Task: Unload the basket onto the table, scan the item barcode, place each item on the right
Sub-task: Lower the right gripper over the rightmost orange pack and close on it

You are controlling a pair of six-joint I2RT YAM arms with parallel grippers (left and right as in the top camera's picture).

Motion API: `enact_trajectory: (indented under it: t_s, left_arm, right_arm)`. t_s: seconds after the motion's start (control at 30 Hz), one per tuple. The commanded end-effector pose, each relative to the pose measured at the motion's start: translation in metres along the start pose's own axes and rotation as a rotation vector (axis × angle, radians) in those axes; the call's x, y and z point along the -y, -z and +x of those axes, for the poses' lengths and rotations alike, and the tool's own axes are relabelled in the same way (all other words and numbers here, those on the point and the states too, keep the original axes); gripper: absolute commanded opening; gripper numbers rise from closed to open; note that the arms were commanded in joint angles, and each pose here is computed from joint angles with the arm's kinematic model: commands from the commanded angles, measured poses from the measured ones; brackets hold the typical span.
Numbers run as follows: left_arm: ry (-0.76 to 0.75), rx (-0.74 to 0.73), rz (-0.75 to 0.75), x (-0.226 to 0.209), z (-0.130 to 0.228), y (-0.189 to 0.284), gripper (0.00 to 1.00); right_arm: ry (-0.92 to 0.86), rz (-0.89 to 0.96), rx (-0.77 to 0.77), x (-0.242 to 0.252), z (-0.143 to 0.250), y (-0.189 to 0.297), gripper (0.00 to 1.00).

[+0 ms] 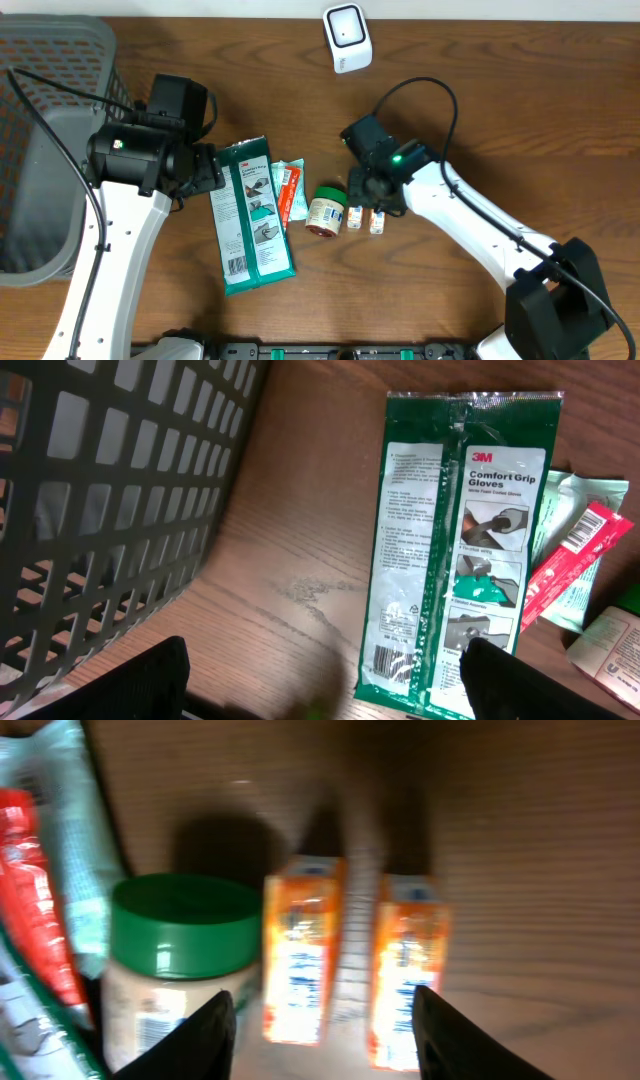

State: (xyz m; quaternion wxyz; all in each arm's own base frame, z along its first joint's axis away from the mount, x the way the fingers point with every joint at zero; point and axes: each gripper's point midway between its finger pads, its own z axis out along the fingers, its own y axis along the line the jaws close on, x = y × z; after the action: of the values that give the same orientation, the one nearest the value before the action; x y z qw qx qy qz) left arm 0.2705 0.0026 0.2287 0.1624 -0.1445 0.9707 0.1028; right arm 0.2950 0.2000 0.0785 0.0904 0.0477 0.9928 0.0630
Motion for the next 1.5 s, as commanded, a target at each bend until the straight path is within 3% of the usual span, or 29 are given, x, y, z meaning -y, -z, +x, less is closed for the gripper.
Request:
enact_trajectory:
  t_s: [0.0, 0.07, 0.23, 0.47, 0.9, 1.47]
  left_arm:
    - [-0.003, 0.004, -0.013, -0.003, -0.001, 0.000, 0.87]
    - [-0.004, 0.004, -0.014, -0.003, -0.001, 0.000, 0.87]
    - [-0.003, 0.004, -0.014, -0.003, -0.001, 0.000, 0.87]
    - [-0.004, 0.004, -0.013, -0.003, -0.001, 0.000, 0.87]
    - [-0.003, 0.003, -0.013, -0.003, -0.001, 0.000, 0.88]
    - [-0.004, 0.003, -0.013, -0.003, -0.001, 0.000, 0.88]
  right_arm:
    - [-0.026, 0.024, -0.014, 0.018, -0.006, -0.001, 0.41]
    - [-0.047, 0.015, -0.043, 0.022, -0.004, 0.000, 0.38]
    - [-0.054, 0.073, -0.047, 0.041, -0.006, 0.000, 0.53]
    - [-0.064, 0.073, -0.034, 0.042, -0.009, 0.000, 0.61]
    - [-0.060, 0.075, -0.059, 0.043, 0.009, -0.021, 0.58]
    - [-0.020, 0.079, -0.043, 0.048, 0.012, -0.033, 0.45]
